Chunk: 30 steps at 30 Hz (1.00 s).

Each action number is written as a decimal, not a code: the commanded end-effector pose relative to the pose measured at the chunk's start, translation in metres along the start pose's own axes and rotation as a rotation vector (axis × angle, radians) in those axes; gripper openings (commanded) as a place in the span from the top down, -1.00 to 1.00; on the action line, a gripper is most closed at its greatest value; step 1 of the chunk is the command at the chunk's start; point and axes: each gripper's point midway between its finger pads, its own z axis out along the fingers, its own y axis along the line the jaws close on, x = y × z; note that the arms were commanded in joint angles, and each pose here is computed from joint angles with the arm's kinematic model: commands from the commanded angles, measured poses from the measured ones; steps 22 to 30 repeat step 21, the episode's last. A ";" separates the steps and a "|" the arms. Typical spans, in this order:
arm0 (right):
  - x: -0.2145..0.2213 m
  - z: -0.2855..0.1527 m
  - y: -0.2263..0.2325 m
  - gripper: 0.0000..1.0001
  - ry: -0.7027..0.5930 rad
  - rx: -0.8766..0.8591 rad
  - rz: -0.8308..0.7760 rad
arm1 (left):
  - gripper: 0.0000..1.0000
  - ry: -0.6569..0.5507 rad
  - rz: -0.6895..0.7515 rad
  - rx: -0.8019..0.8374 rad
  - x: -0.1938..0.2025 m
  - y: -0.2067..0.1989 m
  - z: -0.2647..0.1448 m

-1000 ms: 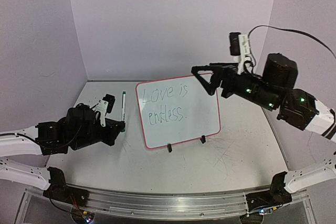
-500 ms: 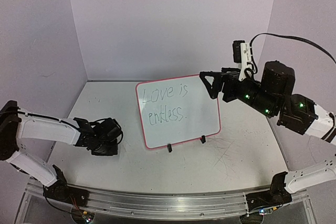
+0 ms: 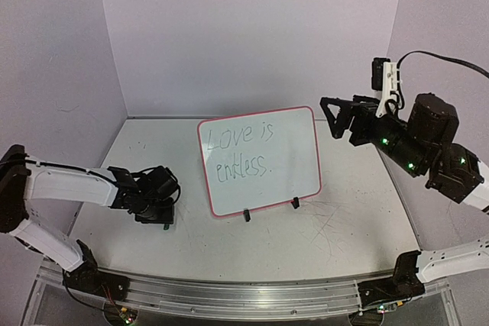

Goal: Write a sentence on the whiteboard
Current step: Place the whiteboard marker in the corner of the board, then reset both arms

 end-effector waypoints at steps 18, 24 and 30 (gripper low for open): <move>-0.151 -0.079 -0.065 -0.96 -0.313 0.268 -0.043 | -0.99 -1.353 0.230 0.596 -0.239 -0.013 -0.533; -0.149 -0.078 -0.071 -0.96 -0.314 0.315 -0.038 | -0.99 -1.409 0.227 0.628 -0.237 -0.007 -0.553; -0.149 -0.078 -0.071 -0.96 -0.314 0.315 -0.038 | -0.99 -1.409 0.227 0.628 -0.237 -0.007 -0.553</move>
